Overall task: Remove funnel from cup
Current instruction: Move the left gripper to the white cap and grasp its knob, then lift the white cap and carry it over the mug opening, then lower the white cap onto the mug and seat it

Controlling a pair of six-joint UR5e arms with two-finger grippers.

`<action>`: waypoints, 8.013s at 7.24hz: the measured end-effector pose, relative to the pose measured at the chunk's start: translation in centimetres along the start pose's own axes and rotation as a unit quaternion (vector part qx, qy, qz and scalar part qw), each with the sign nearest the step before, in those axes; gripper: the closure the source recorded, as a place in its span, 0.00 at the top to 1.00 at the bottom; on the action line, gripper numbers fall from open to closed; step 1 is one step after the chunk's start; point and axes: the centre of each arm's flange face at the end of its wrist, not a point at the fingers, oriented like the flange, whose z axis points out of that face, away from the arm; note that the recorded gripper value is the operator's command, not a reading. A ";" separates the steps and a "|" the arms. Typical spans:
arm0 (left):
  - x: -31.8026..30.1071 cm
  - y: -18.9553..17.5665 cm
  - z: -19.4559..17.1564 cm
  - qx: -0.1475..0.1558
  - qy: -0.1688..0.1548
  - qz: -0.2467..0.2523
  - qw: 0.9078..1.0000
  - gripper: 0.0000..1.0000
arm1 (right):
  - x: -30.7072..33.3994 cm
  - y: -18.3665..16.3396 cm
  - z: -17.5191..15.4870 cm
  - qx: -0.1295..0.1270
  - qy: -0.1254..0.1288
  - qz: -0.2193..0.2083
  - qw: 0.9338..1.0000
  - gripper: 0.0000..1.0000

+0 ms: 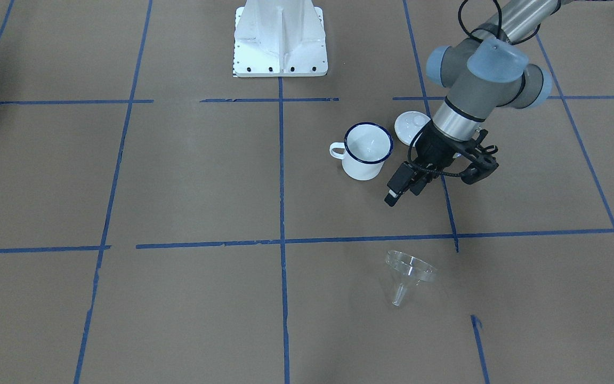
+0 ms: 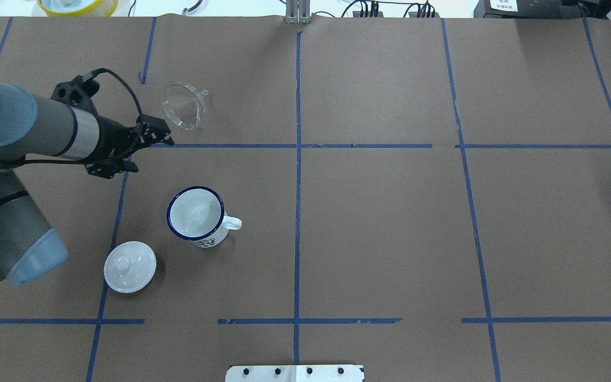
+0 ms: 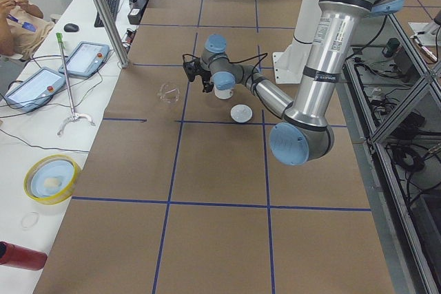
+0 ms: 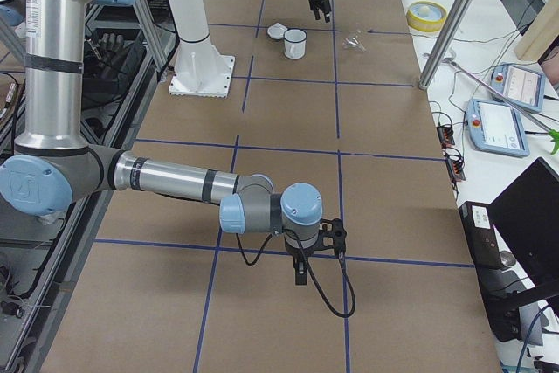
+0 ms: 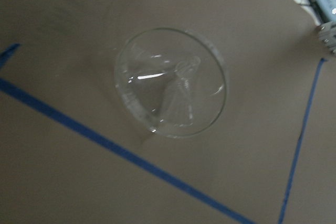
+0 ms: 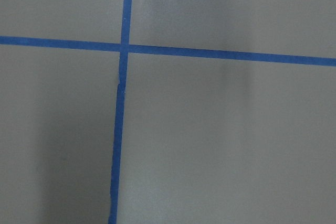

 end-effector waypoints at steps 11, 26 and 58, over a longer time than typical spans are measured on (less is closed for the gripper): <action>-9.7 11.1 4.2 -0.080 -0.145 0.000 0.986 0.83 | 0.0 0.0 0.0 0.000 0.000 0.000 1.000 1.00; 9.0 9.6 -4.2 -0.033 -0.141 -0.040 0.989 0.00 | 0.0 0.0 0.0 0.000 0.000 0.000 1.000 1.00; 9.1 10.9 0.8 -0.052 -0.151 -0.030 0.987 1.00 | 0.0 0.0 0.0 0.000 -0.001 0.000 1.000 1.00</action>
